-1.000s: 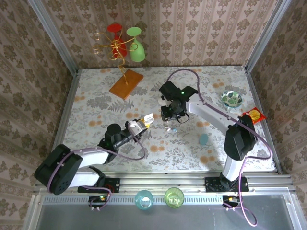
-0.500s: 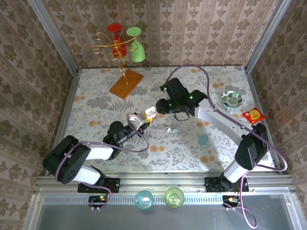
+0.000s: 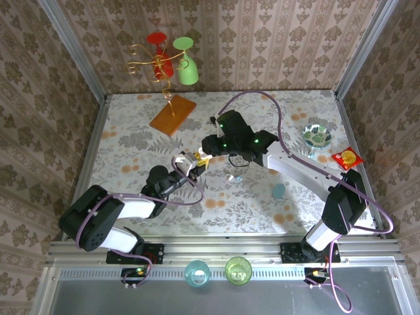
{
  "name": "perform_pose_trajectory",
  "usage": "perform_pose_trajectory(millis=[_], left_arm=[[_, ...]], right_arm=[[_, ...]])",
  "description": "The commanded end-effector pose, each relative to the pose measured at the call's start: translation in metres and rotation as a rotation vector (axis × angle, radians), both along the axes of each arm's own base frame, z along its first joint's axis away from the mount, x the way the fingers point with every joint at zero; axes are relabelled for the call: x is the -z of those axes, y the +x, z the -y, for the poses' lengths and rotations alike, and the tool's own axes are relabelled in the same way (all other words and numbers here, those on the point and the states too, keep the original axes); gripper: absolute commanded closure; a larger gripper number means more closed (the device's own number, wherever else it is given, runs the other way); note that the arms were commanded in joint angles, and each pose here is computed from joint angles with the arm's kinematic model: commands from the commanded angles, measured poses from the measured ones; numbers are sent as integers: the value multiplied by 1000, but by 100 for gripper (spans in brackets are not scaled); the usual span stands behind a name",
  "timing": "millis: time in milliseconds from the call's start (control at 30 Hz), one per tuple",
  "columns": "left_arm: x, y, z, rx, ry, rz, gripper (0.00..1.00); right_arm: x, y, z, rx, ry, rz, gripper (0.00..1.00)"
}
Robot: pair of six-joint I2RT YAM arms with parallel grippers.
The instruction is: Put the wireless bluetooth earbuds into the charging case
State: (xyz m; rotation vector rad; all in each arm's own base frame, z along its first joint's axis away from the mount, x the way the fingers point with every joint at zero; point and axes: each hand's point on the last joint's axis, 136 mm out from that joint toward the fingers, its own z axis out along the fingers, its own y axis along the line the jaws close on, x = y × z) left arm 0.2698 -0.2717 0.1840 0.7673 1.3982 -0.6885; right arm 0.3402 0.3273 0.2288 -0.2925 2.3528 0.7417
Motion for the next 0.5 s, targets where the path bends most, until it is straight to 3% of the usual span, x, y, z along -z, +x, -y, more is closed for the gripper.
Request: perform_pose_trajectory(millis=[0,467], left_arm=[[-26,3,5,3,-81,28,100],[-36,11,1,-39,-140,-8,100]], right_arm=[[-11,-2,-6,-5,45,43,69],[1,-5,-12,9,94,57,70]])
